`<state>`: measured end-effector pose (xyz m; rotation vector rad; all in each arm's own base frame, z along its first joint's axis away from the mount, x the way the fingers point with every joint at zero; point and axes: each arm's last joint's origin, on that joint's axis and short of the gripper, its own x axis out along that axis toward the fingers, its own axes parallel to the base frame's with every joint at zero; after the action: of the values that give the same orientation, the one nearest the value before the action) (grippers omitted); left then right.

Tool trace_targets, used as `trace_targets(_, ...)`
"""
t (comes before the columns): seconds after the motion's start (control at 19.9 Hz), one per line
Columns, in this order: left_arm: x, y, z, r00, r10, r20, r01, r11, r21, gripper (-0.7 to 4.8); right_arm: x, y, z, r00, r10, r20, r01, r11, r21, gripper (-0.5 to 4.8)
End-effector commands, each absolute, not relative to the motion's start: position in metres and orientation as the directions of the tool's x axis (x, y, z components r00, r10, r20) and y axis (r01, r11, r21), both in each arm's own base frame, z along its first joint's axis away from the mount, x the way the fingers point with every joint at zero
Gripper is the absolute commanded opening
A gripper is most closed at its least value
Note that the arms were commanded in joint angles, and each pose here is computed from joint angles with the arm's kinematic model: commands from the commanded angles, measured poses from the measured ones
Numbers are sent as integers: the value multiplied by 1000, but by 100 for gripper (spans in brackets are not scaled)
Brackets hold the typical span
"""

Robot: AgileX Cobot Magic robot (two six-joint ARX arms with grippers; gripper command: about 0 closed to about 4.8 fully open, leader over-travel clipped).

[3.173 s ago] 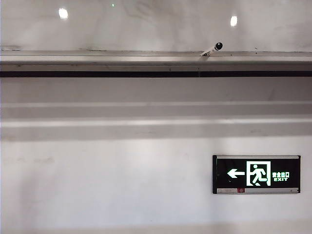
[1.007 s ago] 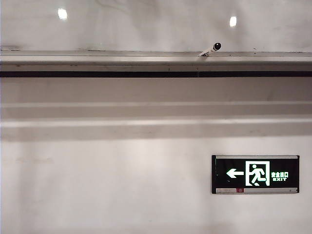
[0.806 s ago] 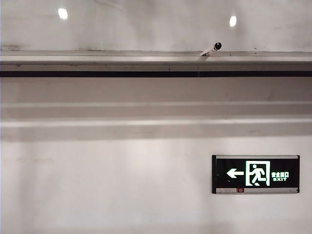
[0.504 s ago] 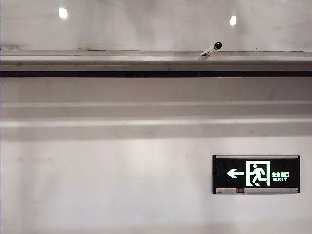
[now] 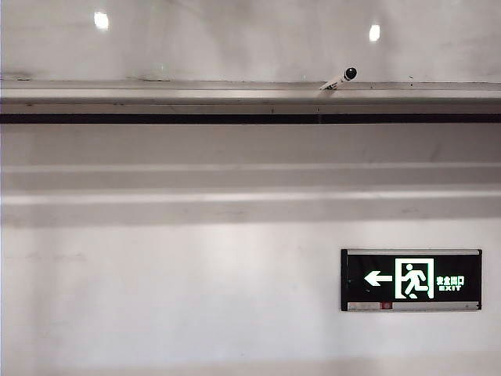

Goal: Wipe the whiteboard clean using the black magnetic whiteboard eraser attached to the whiteboard.

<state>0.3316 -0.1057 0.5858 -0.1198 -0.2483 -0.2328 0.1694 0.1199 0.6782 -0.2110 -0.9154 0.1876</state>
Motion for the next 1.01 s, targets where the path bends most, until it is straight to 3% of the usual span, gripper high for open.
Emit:
trace_targets(0.05, 349, -111, 577, 940, -209, 270, 255, 955, -151, 443, 166, 118, 680, 586, 243, 773, -70, 966, -251, 479)
trace_targets(0.25, 378, -120, 555, 956, -190, 222, 230, 958, -171, 420, 165, 117, 680, 585, 243, 774, -70, 966, -251, 479)
trace_targets(0.4, 389, -123, 545, 959, -196, 205, 239, 947, -212, 270, 165, 117, 680, 586, 244, 772, -70, 965, -252, 479)
trace_targets(0.5, 389, -126, 546, 954, -201, 223, 249, 945, -213, 128, 165, 117, 680, 587, 244, 772, -70, 965, -252, 479)
trace_targets(0.55, 388, -130, 547, 948, -211, 239, 264, 941, -214, 102, 165, 117, 680, 587, 244, 772, -70, 965, -252, 479)
trace_targets(0.71, 386, -143, 547, 931, -258, 259, 312, 929, -197, 79, 165, 117, 680, 586, 244, 772, -70, 965, -252, 479)
trace_targets(1.01, 385, -199, 530, 888, -386, 248, 404, 915, -21, 79, 165, 117, 680, 587, 245, 772, -70, 965, -253, 479)
